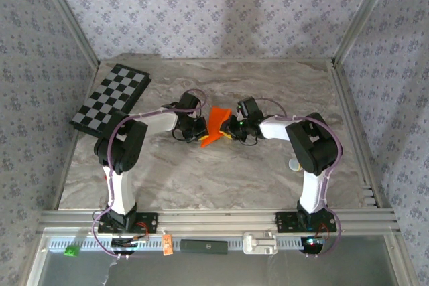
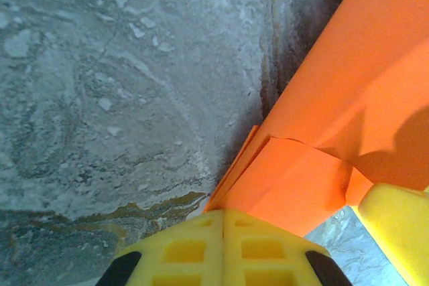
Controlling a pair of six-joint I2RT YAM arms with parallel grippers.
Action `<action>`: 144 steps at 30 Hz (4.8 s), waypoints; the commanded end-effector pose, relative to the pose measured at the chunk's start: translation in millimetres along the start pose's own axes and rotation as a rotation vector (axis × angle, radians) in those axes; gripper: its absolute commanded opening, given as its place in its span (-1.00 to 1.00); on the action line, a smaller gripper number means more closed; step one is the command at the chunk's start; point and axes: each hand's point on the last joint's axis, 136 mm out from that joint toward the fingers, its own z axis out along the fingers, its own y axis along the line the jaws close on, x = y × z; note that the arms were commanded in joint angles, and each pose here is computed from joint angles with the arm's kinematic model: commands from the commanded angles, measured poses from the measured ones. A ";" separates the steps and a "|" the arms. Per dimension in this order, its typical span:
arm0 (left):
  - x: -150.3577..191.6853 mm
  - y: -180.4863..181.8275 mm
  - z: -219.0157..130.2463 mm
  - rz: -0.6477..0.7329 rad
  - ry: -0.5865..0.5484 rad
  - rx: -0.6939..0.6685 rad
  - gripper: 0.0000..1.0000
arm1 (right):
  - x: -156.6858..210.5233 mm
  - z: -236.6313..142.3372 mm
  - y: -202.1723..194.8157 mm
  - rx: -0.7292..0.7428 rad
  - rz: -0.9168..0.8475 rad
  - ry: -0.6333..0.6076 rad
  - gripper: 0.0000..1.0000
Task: Fold a paper plane with a square sheet of paper (pick it up from the middle)
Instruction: Fold the wing for the fifth time at the center of the table.
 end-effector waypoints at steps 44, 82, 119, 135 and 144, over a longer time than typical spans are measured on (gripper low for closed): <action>-10.1 -6.7 -12.4 -0.004 0.023 0.078 -0.73 | -8.0 -2.6 7.5 -0.020 -0.042 -0.038 -0.84; 40.6 -83.0 -4.8 1.508 -0.407 0.023 0.05 | -15.1 -65.2 -3.7 0.087 0.267 -0.145 -0.96; 39.0 -67.0 21.8 1.543 -0.325 0.013 -0.66 | -13.2 -60.5 -32.3 0.218 0.305 -0.034 -0.24; 44.1 -66.0 25.1 1.569 -0.284 0.012 -0.61 | -4.4 -51.2 -38.5 0.226 0.312 0.026 -0.56; 45.8 -76.4 12.0 1.354 -0.234 0.051 -0.29 | -4.5 -51.1 -40.3 0.226 0.306 0.020 -0.88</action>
